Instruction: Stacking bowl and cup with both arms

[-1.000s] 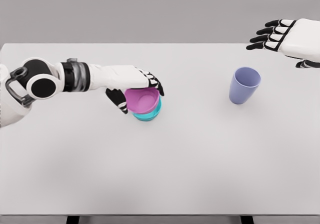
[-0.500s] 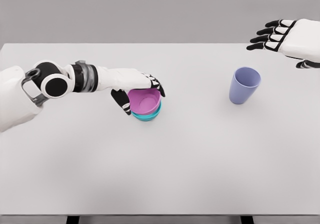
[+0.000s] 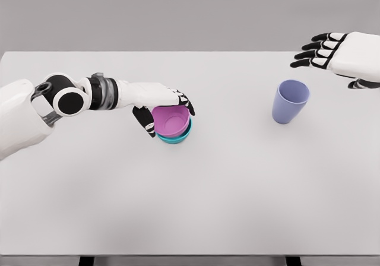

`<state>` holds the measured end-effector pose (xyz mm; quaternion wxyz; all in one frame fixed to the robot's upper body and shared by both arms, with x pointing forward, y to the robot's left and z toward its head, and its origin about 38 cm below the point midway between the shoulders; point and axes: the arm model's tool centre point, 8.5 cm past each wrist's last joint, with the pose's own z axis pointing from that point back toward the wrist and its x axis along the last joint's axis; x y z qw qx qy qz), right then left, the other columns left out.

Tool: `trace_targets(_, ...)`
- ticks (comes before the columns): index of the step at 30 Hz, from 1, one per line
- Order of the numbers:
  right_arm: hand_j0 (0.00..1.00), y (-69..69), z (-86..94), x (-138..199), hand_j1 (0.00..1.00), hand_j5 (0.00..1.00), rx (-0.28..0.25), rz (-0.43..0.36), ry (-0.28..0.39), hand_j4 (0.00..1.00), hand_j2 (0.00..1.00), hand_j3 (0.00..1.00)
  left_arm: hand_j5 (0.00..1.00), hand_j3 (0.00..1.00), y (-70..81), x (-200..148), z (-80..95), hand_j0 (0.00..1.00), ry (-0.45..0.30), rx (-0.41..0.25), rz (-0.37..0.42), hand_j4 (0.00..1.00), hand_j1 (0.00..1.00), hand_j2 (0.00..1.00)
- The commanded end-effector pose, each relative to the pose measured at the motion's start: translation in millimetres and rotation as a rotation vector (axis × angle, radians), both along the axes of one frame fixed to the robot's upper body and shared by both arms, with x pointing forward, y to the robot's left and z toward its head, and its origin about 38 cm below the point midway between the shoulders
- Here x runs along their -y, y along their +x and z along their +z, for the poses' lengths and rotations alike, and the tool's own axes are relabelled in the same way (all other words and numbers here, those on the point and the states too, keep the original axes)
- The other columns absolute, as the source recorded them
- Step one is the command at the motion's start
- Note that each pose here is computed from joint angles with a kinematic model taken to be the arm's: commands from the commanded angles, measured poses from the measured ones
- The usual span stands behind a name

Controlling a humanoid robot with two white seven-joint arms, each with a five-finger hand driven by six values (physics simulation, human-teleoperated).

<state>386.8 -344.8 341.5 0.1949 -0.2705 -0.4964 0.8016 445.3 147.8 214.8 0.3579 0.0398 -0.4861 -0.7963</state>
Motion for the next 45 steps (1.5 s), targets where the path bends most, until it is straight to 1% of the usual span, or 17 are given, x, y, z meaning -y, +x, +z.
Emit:
trace_targets(1, 1.0, 0.1, 0.6, 1, 1.0, 1.0, -0.001, -0.004, 0.003, 1.0, 1.0, 1.0, 0.79, 0.79, 0.2, 0, 0.1, 0.79, -0.001, -0.001, 0.001, 0.79, 0.79, 0.79)
trace_targets(2, 1.0, 0.1, 0.6, 1, 1.0, 1.0, -0.001, -0.004, 0.003, 1.0, 1.0, 1.0, 0.79, 0.79, 0.2, 0, 0.1, 0.79, -0.001, -0.001, 0.001, 0.79, 0.79, 0.79)
trace_targets(4, 1.0, -0.6, 2.3, 3, 1.0, 1.0, 0.001, -0.009, -0.004, 1.0, 1.0, 1.0, 0.95, 0.95, 0.5, -1, 0.8, 0.95, 0.0, 0.001, 0.002, 0.95, 0.95, 0.95)
trace_targets(6, 1.0, -0.3, 4.0, 3, 1.0, 1.0, 0.006, -0.009, -0.004, 1.0, 1.0, 1.0, 1.0, 1.0, 0.8, -1, 0.6, 1.0, 0.0, 0.001, 0.002, 1.0, 1.0, 1.0)
trace_targets(18, 1.0, -0.4, -1.4, 13, 1.0, 1.0, -0.016, -0.037, -0.016, 1.0, 1.0, 1.0, 1.0, 1.0, -1.9, -1, 10.0, 1.0, -0.018, 0.015, -0.016, 1.0, 1.0, 1.0)
trace_targets(20, 1.0, -1.3, 3.4, 19, 1.0, 1.0, -0.006, -0.051, -0.019, 1.0, 1.0, 1.0, 1.0, 1.0, -15.5, -15, 29.8, 1.0, -0.023, 0.061, -0.05, 1.0, 1.0, 1.0)
trace_targets(22, 1.0, -4.0, 12.9, 18, 1.0, 1.0, 0.022, -0.048, -0.021, 1.0, 1.0, 1.0, 1.0, 1.0, -29.6, -39, 56.2, 1.0, -0.045, 0.133, -0.139, 1.0, 1.0, 1.0)
trace_targets(24, 1.0, 3.1, -3.5, 28, 1.0, 1.0, -0.022, -0.085, -0.021, 1.0, 1.0, 1.0, 1.0, 1.0, -39.3, -50, 81.3, 1.0, -0.114, 0.199, -0.261, 1.0, 1.0, 1.0)
trace_targets(25, 1.0, 11.9, -25.0, 27, 1.0, 1.0, -0.074, -0.093, -0.009, 1.0, 1.0, 1.0, 1.0, 1.0, -46.9, -63, 103.1, 1.0, -0.176, 0.249, -0.334, 1.0, 1.0, 1.0)
trace_targets(26, 1.0, 19.8, -32.3, 18, 1.0, 1.0, -0.074, -0.086, 0.016, 1.0, 1.0, 1.0, 1.0, 1.0, -50.9, -80, 121.4, 1.0, -0.22, 0.277, -0.347, 1.0, 1.0, 1.0)
trace_targets(28, 1.0, 42.0, -47.0, 23, 1.0, 1.0, -0.103, -0.134, 0.049, 1.0, 1.0, 1.0, 1.0, 1.0, -55.0, -99, 121.9, 1.0, -0.352, 0.176, -0.295, 1.0, 1.0, 1.0)
trace_targets(30, 1.0, 49.4, -66.4, 8, 1.0, 1.0, -0.161, -0.103, 0.015, 1.0, 1.0, 1.0, 1.0, 1.0, -48.7, -129, 92.5, 1.0, -0.418, 0.06, -0.176, 1.0, 1.0, 1.0)
trace_targets(31, 1.0, 51.5, -69.8, 2, 1.0, 1.0, -0.171, -0.09, 0.006, 1.0, 1.0, 1.0, 1.0, 1.0, -45.7, -148, 86.0, 1.0, -0.426, 0.041, -0.114, 1.0, 1.0, 1.0)
trace_targets(33, 1.0, 61.4, -76.7, 0, 1.0, 1.0, -0.187, -0.103, 0.018, 1.0, 1.0, 1.0, 1.0, 1.0, -42.4, -183, 68.8, 1.0, -0.458, 0.023, 0.007, 1.0, 1.0, 1.0)
trace_targets(37, 1.0, 62.7, -89.5, -1, 1.0, 1.0, -0.221, -0.106, -0.011, 1.0, 1.0, 1.0, 1.0, 1.0, -59.9, -234, 47.9, 1.0, -0.549, 0.037, 0.174, 1.0, 1.0, 1.0)
trace_targets(40, 1.0, 66.8, -87.1, 6, 1.0, 1.0, -0.219, -0.128, -0.011, 1.0, 1.0, 1.0, 1.0, 1.0, -62.7, -240, 49.6, 1.0, -0.601, 0.07, 0.198, 1.0, 1.0, 1.0)
trace_targets(45, 1.0, 69.4, -85.4, -1, 1.0, 1.0, -0.214, -0.113, -0.006, 1.0, 1.0, 1.0, 1.0, 1.0, -62.1, -240, 48.5, 1.0, -0.607, 0.07, 0.199, 1.0, 1.0, 1.0)
